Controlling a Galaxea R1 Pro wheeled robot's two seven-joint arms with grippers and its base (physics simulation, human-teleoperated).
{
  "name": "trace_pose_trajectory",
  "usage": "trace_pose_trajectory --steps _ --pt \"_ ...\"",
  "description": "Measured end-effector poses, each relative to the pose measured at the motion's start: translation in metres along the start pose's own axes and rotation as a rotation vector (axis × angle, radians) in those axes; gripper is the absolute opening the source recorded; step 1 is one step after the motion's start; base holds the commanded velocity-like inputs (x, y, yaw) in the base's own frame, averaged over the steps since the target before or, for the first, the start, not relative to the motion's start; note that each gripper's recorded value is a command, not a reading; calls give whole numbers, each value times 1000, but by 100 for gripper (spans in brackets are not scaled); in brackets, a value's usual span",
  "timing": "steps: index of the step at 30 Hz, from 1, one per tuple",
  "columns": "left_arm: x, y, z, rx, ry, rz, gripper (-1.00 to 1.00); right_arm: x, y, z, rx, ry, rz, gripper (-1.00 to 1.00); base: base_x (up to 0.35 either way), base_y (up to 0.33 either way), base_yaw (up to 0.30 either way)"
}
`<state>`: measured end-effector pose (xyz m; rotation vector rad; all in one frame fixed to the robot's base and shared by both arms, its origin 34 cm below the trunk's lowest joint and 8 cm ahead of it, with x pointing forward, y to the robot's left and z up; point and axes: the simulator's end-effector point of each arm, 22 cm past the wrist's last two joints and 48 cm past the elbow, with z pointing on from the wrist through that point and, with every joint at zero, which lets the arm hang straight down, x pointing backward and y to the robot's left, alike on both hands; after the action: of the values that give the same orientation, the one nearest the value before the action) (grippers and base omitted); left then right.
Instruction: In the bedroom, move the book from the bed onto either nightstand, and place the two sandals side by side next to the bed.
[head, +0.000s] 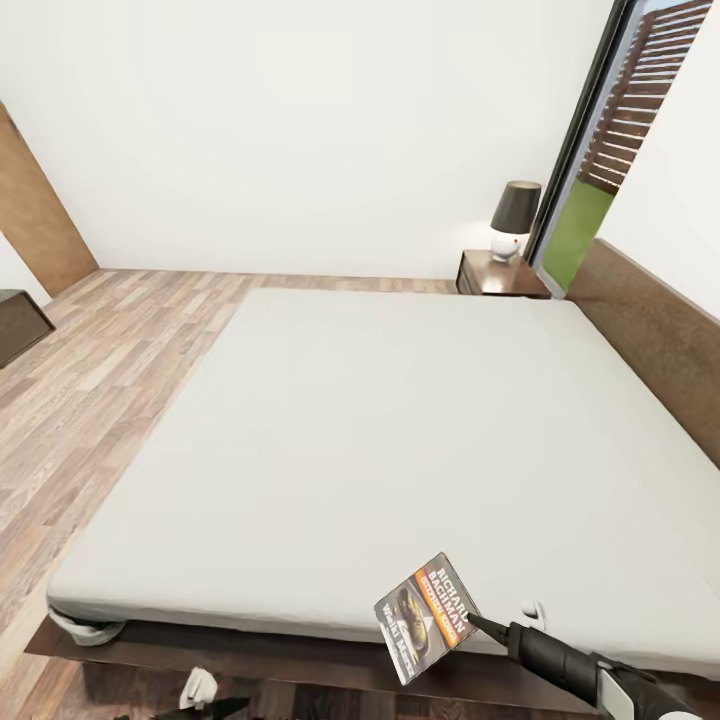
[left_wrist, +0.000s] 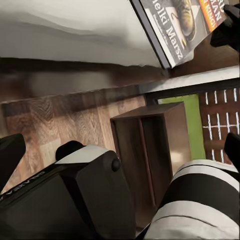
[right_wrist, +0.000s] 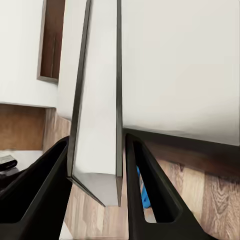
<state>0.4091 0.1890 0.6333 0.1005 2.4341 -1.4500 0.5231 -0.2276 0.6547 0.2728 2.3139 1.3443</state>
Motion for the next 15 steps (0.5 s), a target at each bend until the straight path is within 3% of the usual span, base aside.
trace_pose_trajectory --steps 6,15 --pt "18 28 -18 -120 -4 36 100 0 0 0 2 1 -1 -100 0 0 292" --pt "19 33 -21 -144 -4 39 100 1 -1 0 6 2 -1 -100 0 0 292"
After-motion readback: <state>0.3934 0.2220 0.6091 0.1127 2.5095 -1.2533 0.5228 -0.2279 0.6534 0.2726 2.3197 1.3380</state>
